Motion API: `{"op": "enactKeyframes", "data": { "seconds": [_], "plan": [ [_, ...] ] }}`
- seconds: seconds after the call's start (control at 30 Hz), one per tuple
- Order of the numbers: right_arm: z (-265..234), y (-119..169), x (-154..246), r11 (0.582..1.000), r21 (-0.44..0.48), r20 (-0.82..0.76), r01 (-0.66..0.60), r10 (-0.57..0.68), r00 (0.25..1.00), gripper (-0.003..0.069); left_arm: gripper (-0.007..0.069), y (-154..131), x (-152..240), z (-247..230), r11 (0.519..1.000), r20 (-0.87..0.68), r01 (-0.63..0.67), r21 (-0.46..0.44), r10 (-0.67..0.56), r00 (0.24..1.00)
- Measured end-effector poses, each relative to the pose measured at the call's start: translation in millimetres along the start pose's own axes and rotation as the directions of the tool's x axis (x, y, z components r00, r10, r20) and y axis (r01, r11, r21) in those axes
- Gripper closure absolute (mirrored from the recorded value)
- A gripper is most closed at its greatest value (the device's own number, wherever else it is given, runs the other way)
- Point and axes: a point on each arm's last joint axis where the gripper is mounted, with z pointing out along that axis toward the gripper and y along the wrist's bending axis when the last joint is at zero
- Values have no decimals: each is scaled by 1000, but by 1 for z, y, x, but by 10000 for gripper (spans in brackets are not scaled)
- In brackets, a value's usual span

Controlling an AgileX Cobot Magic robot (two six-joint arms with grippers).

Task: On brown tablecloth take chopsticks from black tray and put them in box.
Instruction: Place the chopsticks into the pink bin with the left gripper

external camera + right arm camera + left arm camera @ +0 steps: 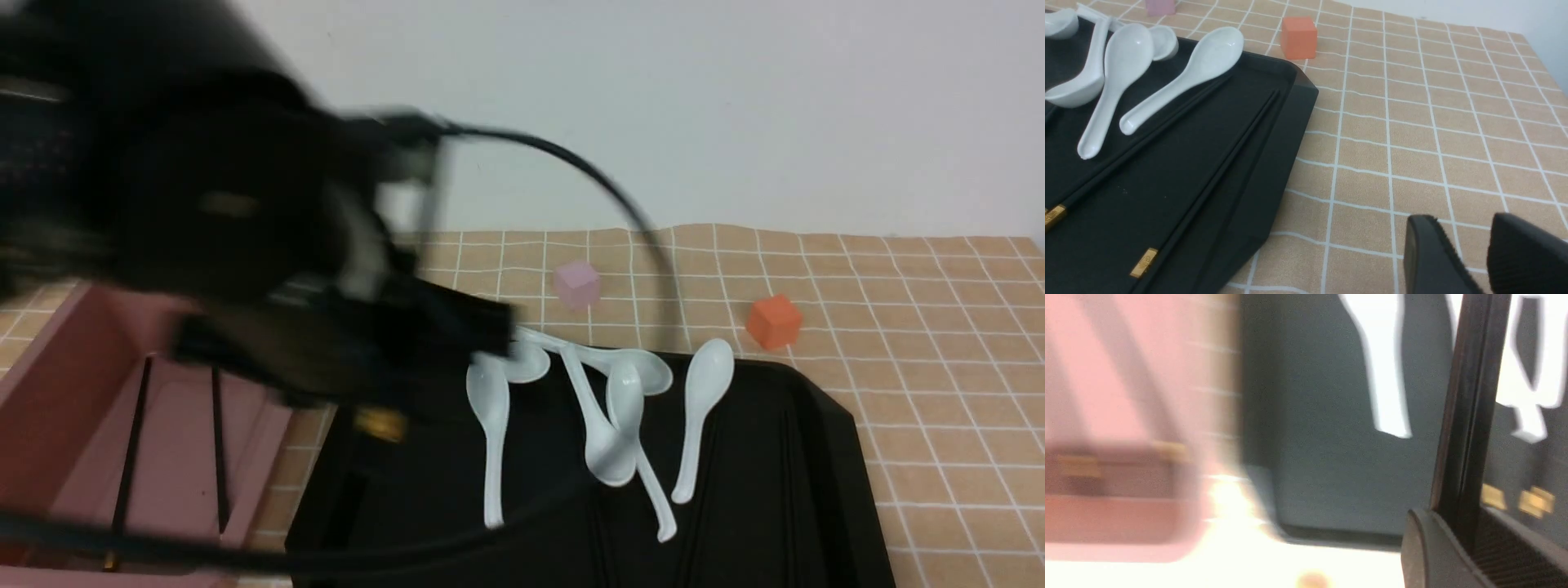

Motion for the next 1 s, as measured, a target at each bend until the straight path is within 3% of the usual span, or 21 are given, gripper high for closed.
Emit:
{"op": "enactKeyframes", "data": {
  "seconds": [0.17, 0.2, 0.3, 0.4, 0.57, 0.87, 1.0],
  "plan": [
    [0, 0, 0, 1000, 0, 0, 0, 0, 1000, 419, 501, 55, 8, 1, 994, -6, 4, -110, -5, 1000],
    [0, 0, 0, 1000, 0, 0, 0, 0, 1000, 419, 501, 78, 16, 17, 984, -58, 31, -176, -42, 997],
    [0, 0, 0, 1000, 0, 0, 0, 0, 1000, 419, 501, 118, 22, 43, 961, -114, 123, -248, -155, 981],
    [0, 0, 0, 1000, 0, 0, 0, 0, 1000, 419, 501, 153, 13, 63, 936, -96, 263, -233, -291, 952],
    [0, 0, 0, 1000, 0, 0, 0, 0, 1000, 419, 501, 189, -1, 90, 917, -97, 351, -192, -373, 923],
    [0, 0, 0, 1000, 0, 0, 0, 0, 1000, 419, 498, 198, -8, 148, 933, -159, 326, -152, -348, 924],
    [0, 0, 0, 1000, 0, 0, 0, 0, 1000, 419, 426, 199, -7, 157, 932, -175, 327, -156, -352, 919]
  ]
}}
